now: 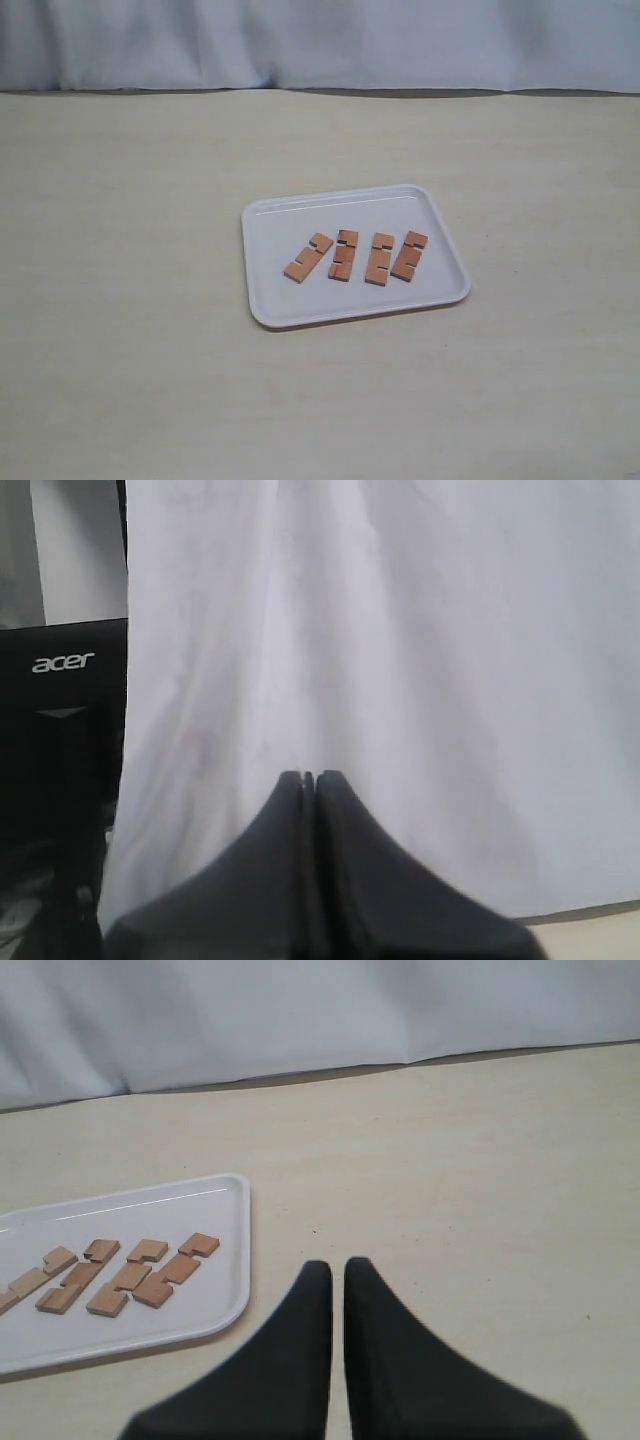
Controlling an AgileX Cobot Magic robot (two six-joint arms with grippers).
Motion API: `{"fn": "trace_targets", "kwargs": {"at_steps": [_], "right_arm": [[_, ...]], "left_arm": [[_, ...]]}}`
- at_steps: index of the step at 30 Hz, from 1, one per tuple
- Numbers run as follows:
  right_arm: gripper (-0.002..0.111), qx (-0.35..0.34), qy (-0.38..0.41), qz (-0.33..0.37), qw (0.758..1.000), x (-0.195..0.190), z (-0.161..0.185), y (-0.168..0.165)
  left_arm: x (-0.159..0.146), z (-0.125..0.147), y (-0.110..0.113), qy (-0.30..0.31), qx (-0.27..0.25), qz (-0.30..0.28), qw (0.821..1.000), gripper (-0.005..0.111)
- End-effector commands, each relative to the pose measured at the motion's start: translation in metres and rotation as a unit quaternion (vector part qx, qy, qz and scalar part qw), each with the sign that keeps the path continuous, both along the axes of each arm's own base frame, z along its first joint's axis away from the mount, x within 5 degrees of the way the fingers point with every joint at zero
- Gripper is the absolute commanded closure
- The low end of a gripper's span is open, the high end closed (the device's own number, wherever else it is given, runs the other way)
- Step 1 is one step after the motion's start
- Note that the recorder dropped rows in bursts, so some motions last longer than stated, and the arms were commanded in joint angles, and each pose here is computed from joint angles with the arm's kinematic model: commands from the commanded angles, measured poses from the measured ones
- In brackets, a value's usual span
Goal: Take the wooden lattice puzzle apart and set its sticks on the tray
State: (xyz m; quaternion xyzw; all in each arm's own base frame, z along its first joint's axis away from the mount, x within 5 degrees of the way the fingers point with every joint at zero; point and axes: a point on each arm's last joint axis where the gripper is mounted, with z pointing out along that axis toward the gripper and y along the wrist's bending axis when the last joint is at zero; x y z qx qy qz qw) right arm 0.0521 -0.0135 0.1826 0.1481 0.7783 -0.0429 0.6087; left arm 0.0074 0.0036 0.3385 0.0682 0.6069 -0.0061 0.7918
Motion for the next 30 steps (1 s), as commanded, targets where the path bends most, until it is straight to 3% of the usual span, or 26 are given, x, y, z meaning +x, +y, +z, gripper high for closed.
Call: {"fn": "trace_targets", "kwargs": {"at_steps": [1, 3, 5, 7, 13, 20, 23, 25, 30], "right_arm": [[0.104, -0.005, -0.001, 0.001, 1.0, 0.0, 0.0, 0.0], [0.104, -0.005, -0.001, 0.001, 1.0, 0.0, 0.0, 0.0], [0.104, -0.005, -0.001, 0.001, 1.0, 0.0, 0.0, 0.0], [0.104, -0.005, -0.001, 0.001, 1.0, 0.0, 0.0, 0.0], [0.104, -0.005, -0.001, 0.001, 1.0, 0.0, 0.0, 0.0], [0.104, -0.005, -0.001, 0.001, 1.0, 0.0, 0.0, 0.0], [0.104, -0.005, -0.001, 0.001, 1.0, 0.0, 0.0, 0.0], [0.104, -0.005, -0.001, 0.001, 1.0, 0.0, 0.0, 0.0], [0.104, -0.005, -0.001, 0.001, 1.0, 0.0, 0.0, 0.0]], "left_arm": [[-0.003, 0.004, -0.002, -0.017, -0.035, -0.022, 0.999, 0.107], [-0.003, 0.002, -0.004, -0.001, -0.069, -0.042, 0.997, 0.107], [-0.003, -0.004, -0.009, 0.047, -0.134, -0.087, 0.986, 0.107], [0.001, -0.012, -0.013, 0.072, -0.159, -0.106, 0.979, 0.107], [0.026, -0.058, -0.013, 0.104, -0.125, -0.072, 0.984, 0.107], [0.045, -0.115, -0.014, 0.115, -0.143, -0.059, 0.981, 0.107], [0.048, -0.126, -0.014, 0.11, -0.146, -0.055, 0.982, 0.107], [0.048, -0.132, -0.015, 0.144, -0.141, -0.056, 0.978, 0.107], [0.047, -0.15, -0.014, 0.227, -0.056, -0.034, 0.972, 0.107]]}}
